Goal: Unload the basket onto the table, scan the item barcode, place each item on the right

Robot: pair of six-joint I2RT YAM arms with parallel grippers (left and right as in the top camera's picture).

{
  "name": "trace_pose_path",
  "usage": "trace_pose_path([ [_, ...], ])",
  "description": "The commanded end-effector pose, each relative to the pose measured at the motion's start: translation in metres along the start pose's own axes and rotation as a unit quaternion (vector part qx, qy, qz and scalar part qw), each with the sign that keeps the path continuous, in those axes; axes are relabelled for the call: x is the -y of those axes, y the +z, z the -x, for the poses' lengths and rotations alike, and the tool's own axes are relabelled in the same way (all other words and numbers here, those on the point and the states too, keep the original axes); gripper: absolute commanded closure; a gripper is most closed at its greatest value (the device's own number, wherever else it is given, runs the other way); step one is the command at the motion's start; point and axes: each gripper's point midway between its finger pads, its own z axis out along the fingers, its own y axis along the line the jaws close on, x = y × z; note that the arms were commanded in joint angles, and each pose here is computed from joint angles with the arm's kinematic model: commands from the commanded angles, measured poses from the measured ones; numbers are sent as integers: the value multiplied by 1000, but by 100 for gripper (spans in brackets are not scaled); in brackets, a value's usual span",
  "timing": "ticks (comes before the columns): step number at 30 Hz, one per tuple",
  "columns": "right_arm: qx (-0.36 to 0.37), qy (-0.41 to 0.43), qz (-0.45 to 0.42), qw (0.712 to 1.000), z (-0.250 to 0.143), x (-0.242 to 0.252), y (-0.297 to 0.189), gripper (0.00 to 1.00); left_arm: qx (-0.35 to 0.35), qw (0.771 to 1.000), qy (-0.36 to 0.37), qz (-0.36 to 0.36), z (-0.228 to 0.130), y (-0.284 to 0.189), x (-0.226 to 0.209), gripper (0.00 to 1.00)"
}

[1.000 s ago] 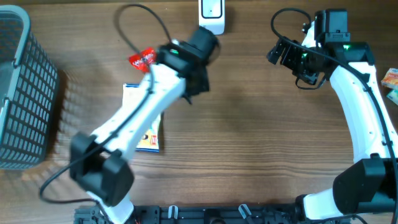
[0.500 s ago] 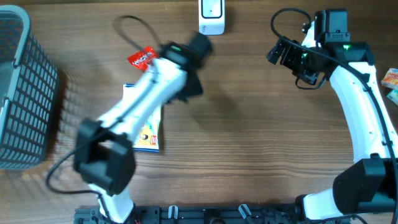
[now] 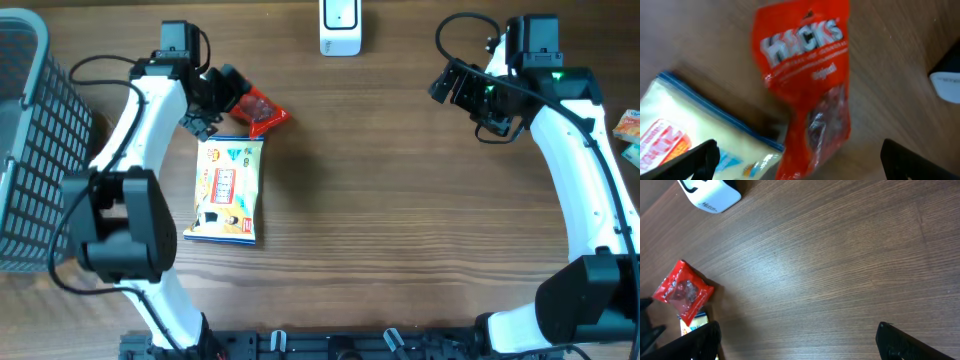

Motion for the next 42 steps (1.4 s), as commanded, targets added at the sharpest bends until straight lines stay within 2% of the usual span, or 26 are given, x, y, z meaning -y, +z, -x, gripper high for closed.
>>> trace_pose_path([
  [1, -3, 4, -8, 1000, -1, 3, 4, 0, -6, 1000, 15, -27, -1, 18, 13, 0],
  [13, -3, 4, -8, 1000, -1, 3, 4, 0, -15, 1000, 8, -6, 0, 60, 1, 0],
  [15, -3, 4, -8, 1000, -1, 3, 4, 0, -4, 1000, 10, -11, 6, 63, 4, 4],
  [20, -3, 4, -8, 1000, -1, 3, 4, 0, 17, 999, 21, -25, 15, 62, 11, 56],
  [21, -3, 4, -8, 1000, -1, 3, 4, 0, 23, 999, 21, -18, 17, 62, 9, 69],
  [22, -3, 4, -8, 1000, -1, 3, 4, 0, 22, 999, 26, -16, 17, 62, 8, 88],
  [23, -3, 4, -8, 1000, -1, 3, 4, 0, 21, 999, 33, -15, 16, 62, 7, 96],
  [28, -3, 4, -8, 1000, -1, 3, 4, 0, 25, 997, 72, -11, 15, 41, 9, 96],
  [32, -3, 4, -8, 1000, -1, 3, 4, 0, 86, 993, 84, -19, 26, -18, 29, 96],
  [35, -3, 4, -8, 1000, -1, 3, 4, 0, 168, 975, 147, -12, 21, -77, 51, 96],
  [38, -3, 4, -8, 1000, -1, 3, 4, 0, 245, 945, 210, 48, 0, -111, 64, 96],
  [42, -3, 4, -8, 1000, -1, 3, 4, 0, 282, 909, 285, 116, -50, -105, 82, 96],
])
